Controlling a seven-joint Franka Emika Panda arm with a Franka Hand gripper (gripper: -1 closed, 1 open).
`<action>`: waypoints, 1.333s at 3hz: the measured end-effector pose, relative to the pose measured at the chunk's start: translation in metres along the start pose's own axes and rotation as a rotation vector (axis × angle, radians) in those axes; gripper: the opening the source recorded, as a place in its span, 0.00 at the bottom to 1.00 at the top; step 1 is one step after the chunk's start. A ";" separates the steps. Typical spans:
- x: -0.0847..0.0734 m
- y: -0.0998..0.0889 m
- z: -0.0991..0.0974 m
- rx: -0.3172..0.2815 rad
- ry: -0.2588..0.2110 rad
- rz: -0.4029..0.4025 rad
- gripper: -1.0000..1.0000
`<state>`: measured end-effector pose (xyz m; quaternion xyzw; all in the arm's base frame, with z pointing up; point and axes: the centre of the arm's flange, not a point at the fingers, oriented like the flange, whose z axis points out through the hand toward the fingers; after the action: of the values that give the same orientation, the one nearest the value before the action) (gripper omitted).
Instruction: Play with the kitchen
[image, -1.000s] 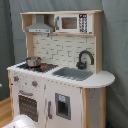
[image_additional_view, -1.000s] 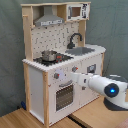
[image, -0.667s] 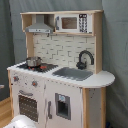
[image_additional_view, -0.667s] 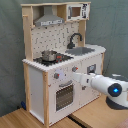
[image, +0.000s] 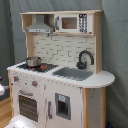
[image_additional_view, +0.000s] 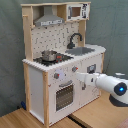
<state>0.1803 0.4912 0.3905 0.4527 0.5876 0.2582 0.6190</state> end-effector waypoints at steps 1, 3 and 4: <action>-0.010 -0.009 0.006 -0.029 0.029 -0.016 1.00; -0.027 -0.030 0.025 -0.100 0.104 -0.082 1.00; -0.028 -0.038 0.034 -0.144 0.144 -0.154 1.00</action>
<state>0.1996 0.4413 0.3677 0.3411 0.6435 0.2831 0.6240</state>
